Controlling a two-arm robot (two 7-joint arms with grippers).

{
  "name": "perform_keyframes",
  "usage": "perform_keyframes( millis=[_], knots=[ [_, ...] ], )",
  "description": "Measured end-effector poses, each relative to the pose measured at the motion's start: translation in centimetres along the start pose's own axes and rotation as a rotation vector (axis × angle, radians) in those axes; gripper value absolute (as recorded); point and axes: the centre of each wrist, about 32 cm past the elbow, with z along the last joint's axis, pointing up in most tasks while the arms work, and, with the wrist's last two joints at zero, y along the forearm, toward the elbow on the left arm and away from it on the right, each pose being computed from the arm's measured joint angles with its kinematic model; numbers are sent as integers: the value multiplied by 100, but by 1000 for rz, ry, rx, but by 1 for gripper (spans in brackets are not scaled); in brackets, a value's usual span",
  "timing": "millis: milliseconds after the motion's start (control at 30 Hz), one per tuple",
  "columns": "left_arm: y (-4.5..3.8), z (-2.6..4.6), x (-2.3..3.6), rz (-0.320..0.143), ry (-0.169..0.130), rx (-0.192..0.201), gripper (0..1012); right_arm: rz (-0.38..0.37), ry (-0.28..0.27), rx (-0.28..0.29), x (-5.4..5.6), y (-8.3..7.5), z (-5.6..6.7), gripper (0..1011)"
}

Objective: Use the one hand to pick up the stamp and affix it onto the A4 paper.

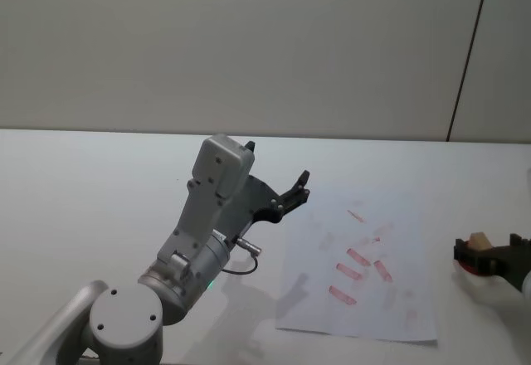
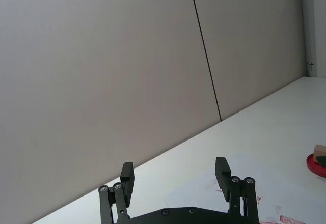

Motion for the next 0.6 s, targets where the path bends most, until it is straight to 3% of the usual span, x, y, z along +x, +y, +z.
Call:
perform_keyframes(
  millis=[600],
  knots=[
    [0, 0, 0, 0, 0, 0, 1002, -11, -1, -13, -45, 116, -33, 1001]
  ],
)
